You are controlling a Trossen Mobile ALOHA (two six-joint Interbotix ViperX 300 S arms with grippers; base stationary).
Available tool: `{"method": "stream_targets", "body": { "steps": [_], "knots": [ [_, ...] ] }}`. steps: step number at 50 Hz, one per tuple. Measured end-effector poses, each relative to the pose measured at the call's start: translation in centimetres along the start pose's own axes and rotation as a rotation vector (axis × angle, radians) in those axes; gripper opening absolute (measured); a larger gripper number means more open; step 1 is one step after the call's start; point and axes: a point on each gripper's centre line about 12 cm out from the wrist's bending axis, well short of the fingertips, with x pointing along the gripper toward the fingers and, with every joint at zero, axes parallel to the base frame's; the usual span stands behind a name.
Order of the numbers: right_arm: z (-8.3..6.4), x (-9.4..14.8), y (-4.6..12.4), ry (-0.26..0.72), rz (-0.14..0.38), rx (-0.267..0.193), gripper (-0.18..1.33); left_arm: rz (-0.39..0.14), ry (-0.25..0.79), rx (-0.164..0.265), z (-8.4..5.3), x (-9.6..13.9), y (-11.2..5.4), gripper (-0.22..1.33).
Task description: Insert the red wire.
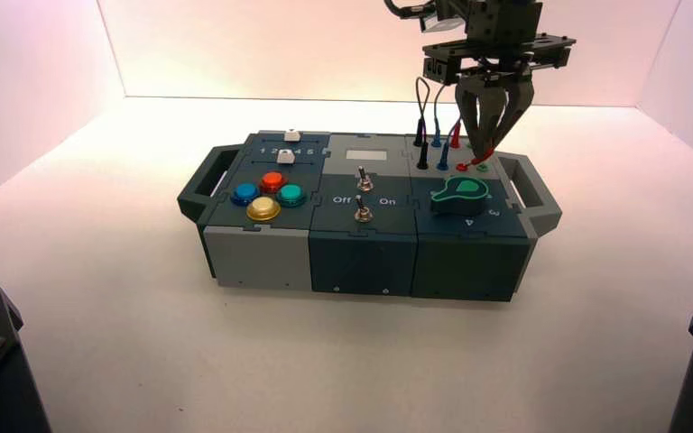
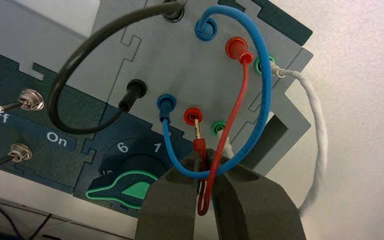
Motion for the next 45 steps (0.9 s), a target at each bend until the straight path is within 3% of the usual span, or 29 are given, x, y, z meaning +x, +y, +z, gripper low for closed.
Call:
{"method": "stream_targets", "body": {
  "steps": [45],
  "knots": [
    [0.4, 0.21, 0.16, 0.016, 0.009, 0.007, -0.03, 0.0, 0.001, -0.001, 0.0, 0.04, 0.02, -0.16]
  ]
}}
